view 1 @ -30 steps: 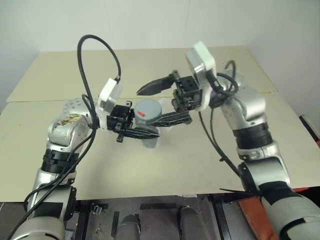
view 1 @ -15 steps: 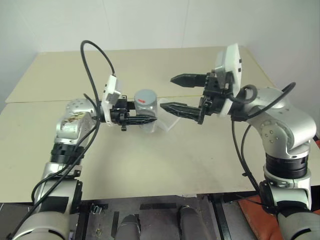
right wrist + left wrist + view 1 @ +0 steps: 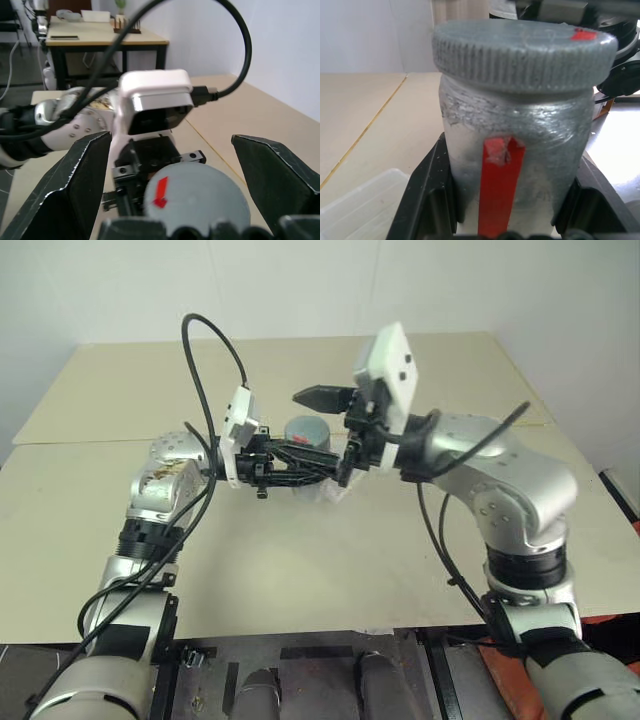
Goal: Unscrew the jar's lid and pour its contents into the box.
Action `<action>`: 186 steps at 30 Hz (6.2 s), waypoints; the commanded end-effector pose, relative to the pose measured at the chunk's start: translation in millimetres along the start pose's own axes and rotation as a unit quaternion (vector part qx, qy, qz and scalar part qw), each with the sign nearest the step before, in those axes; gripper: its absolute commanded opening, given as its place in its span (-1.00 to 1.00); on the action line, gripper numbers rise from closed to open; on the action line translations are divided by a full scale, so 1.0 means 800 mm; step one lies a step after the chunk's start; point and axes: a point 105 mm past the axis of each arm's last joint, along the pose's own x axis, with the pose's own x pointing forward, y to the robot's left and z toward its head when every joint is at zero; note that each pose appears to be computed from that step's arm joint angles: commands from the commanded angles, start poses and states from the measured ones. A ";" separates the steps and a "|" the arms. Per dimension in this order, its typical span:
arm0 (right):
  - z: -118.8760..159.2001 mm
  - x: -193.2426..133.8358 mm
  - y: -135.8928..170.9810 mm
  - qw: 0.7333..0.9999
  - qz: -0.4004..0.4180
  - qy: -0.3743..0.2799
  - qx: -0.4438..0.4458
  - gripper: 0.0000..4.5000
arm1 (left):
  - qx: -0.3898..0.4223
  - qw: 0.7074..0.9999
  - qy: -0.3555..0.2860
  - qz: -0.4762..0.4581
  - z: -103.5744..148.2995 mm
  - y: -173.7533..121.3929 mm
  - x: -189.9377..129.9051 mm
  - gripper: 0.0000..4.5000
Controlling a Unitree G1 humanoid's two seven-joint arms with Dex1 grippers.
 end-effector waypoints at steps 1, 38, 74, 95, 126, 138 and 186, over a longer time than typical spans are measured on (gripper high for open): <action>0.013 0.003 -0.008 0.999 -0.013 -0.018 -0.025 0.99 | 0.024 1.000 -0.009 -0.004 0.016 -0.004 0.001 -0.14; -0.004 -0.051 -0.055 0.998 -0.064 -0.008 -0.018 0.99 | 0.018 1.000 0.007 0.023 0.028 -0.025 -0.046 -0.14; 0.009 -0.005 -0.025 0.999 -0.029 -0.023 -0.019 0.99 | 0.021 0.999 -0.016 0.036 0.021 -0.010 -0.026 -0.14; -0.001 -0.042 -0.031 0.999 -0.033 -0.003 -0.020 0.99 | 0.018 0.998 -0.011 0.054 0.023 -0.015 -0.039 -0.14; 0.009 0.001 0.004 1.000 0.021 -0.008 -0.012 0.99 | 0.027 0.999 -0.012 0.042 0.013 -0.016 -0.022 -0.14; 0.005 0.003 0.008 0.999 0.035 -0.002 -0.004 0.23 | 0.027 0.999 -0.010 0.042 0.012 -0.018 -0.023 -0.14; -0.170 -0.152 -0.062 0.945 -0.273 0.151 0.096 0.99 | 0.150 0.919 0.067 0.360 0.016 0.062 -0.093 -0.14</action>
